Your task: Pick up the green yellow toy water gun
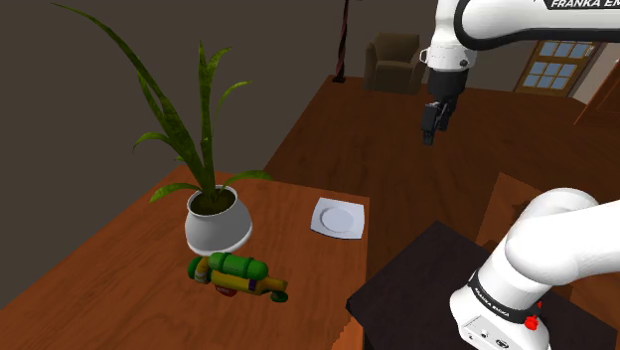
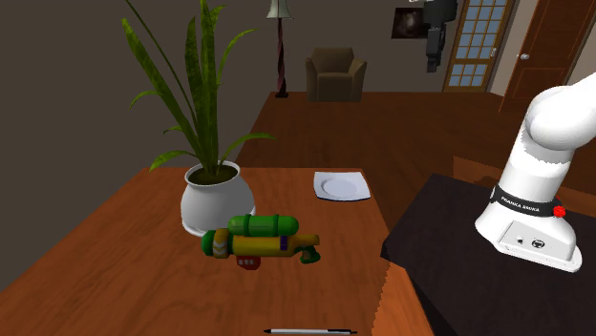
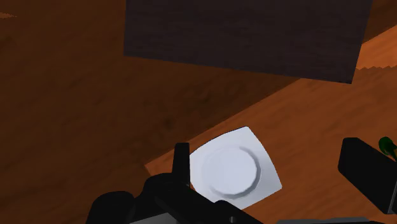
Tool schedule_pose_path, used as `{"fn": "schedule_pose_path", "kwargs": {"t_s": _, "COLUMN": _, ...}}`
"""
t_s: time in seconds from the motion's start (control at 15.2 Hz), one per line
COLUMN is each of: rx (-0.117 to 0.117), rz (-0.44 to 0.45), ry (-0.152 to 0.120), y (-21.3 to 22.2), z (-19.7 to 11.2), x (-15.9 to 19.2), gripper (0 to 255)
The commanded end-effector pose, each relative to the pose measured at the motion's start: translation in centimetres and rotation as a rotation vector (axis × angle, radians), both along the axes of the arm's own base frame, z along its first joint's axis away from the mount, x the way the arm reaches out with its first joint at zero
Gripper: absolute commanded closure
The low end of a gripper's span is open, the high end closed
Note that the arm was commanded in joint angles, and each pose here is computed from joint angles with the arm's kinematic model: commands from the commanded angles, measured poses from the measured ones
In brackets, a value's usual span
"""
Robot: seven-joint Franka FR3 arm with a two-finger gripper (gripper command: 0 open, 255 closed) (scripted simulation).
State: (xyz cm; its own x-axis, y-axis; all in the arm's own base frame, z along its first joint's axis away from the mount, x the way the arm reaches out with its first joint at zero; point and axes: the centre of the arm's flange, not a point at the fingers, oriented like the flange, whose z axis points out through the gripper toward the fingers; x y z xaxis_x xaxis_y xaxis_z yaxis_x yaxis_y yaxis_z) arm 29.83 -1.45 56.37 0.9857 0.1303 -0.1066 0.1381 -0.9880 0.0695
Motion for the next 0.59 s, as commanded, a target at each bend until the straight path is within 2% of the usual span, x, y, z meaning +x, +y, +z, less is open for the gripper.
{"fn": "schedule_pose_path", "kwargs": {"t_s": 0.0, "rx": 0.0, "rz": 0.0, "ry": 0.0, "y": 0.0, "z": 0.0, "x": 0.0, "gripper": 0}}
{"fn": "schedule_pose_path", "kwargs": {"t_s": 0.53, "rx": 0.006, "rz": 0.066, "ry": -0.005, "y": 7.8, "z": -5.5, "x": 4.5, "gripper": 0}}
